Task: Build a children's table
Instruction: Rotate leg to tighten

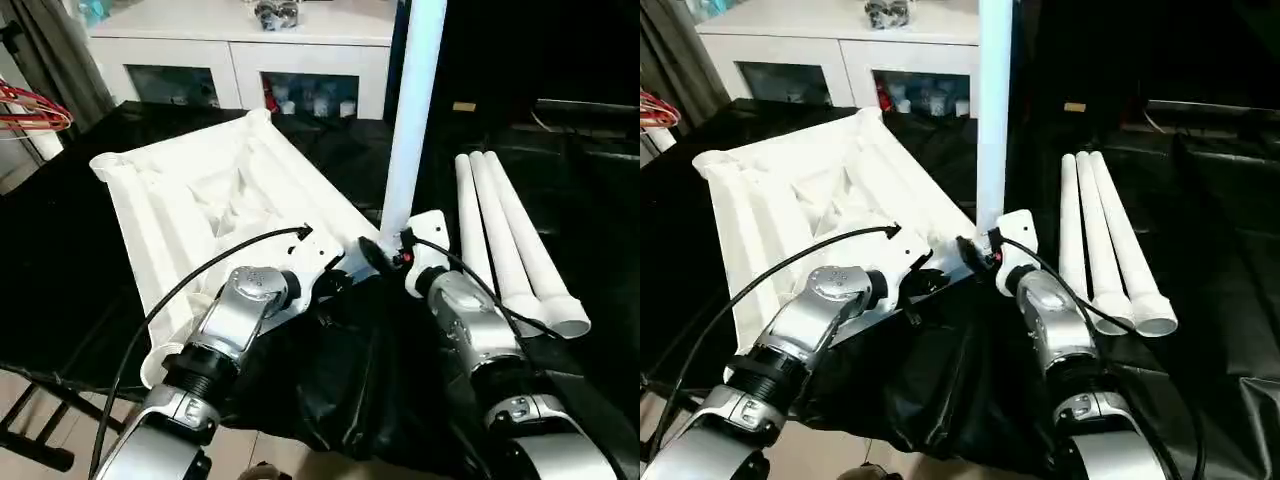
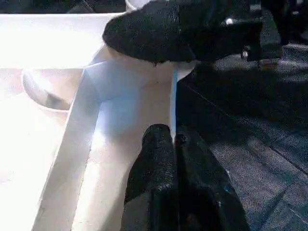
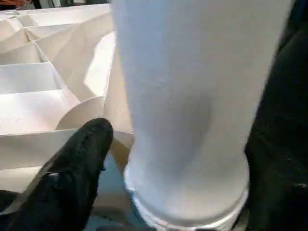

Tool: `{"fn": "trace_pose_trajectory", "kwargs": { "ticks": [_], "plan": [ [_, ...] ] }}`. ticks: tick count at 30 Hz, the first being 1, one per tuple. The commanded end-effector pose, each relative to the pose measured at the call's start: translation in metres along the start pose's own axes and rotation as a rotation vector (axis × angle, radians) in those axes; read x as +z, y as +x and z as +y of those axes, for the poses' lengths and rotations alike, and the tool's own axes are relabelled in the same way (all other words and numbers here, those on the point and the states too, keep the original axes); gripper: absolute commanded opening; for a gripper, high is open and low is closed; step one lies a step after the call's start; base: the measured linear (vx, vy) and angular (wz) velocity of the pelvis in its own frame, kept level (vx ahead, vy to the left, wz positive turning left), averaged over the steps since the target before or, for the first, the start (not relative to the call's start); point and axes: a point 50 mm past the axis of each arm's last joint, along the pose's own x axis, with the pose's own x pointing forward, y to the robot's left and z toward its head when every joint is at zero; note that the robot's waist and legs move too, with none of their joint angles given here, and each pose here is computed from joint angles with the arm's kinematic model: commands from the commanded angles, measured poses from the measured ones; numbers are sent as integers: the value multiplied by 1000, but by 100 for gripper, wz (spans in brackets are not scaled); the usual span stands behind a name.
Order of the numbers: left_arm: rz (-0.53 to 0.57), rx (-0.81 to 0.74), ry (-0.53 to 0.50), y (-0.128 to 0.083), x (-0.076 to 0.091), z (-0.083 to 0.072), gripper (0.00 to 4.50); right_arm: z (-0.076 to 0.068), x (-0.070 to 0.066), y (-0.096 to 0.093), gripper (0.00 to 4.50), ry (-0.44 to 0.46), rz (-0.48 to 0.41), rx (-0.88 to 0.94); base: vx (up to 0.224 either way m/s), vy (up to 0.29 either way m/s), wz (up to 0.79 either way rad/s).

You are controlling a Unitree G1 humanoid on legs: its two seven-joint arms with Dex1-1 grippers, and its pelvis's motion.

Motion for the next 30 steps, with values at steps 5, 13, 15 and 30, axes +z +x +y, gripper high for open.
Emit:
{"fn": "trace_pose_trajectory", "kwargs": {
  "ticks": [5, 13, 15, 30],
  "plan": [
    [-121, 12, 36, -2, 25, -2, 76, -6, 14, -22, 420, -105, -48, 137, 0, 0, 0],
    [-159, 49, 113, -16, 28, 5, 100, -35, 40, -69, 420, -193, -84, 183, 0, 0, 0],
    [-161, 75, 108, -22, 30, 10, 100, -35, 44, -75, 420, -198, -89, 207, 0, 0, 0],
    [222, 521, 196, -146, 7, 83, 98, 15, 27, -72, 381, -131, 36, 347, 0, 0, 0]
  ]
}}
